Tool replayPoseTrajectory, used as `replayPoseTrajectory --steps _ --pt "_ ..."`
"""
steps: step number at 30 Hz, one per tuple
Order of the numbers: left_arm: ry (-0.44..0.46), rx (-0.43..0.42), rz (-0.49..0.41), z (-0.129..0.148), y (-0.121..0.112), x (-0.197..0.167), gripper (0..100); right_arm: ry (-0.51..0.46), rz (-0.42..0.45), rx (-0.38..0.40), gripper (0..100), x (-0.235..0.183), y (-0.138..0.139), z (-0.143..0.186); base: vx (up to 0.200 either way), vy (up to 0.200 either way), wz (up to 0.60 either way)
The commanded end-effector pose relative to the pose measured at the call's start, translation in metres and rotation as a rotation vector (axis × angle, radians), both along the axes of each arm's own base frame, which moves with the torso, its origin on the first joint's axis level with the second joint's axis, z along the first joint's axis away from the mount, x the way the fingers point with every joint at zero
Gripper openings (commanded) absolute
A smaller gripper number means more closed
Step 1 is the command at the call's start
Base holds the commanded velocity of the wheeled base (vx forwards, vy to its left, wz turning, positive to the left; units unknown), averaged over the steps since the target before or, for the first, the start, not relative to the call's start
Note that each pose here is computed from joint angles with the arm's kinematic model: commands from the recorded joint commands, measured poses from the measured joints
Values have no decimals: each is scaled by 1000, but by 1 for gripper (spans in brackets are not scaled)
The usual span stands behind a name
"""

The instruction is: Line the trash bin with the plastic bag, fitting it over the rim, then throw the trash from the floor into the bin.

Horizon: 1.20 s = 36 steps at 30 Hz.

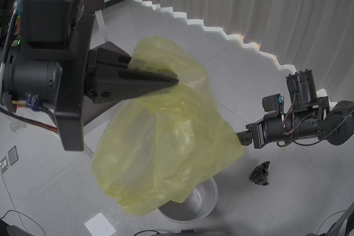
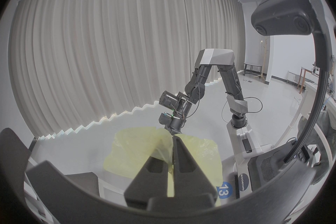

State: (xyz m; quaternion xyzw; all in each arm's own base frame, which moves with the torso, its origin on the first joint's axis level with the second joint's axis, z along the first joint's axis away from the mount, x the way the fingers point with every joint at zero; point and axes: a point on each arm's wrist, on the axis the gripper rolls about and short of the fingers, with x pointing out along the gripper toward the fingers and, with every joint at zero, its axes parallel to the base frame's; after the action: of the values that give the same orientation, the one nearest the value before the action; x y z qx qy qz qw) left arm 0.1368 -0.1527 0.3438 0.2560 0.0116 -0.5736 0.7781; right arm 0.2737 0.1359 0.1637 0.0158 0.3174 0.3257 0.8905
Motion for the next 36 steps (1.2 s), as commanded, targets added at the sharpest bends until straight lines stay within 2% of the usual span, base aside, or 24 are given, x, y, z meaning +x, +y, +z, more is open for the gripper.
replayPoseTrajectory --steps 1,6,13,21,26,36 --pt "0 0 1 0 -1 1 0 38 9 -11 100 1 3 -11 0 0 0" --pt "-20 -19 0 3 -1 1 0 74 23 32 100 -1 7 -11 0 0 0" --pt "-52 -56 3 12 9 -8 0 132 70 186 100 -19 14 12 0 0 0" --pt "-82 -85 21 20 23 -17 0 100 163 211 100 -72 9 38 0 0 0" --pt "-90 -94 26 23 24 -17 0 111 209 206 100 -95 7 39 0 0 0" --pt "-122 -127 27 34 30 -22 0 157 166 167 100 -87 3 20 0 0 0"
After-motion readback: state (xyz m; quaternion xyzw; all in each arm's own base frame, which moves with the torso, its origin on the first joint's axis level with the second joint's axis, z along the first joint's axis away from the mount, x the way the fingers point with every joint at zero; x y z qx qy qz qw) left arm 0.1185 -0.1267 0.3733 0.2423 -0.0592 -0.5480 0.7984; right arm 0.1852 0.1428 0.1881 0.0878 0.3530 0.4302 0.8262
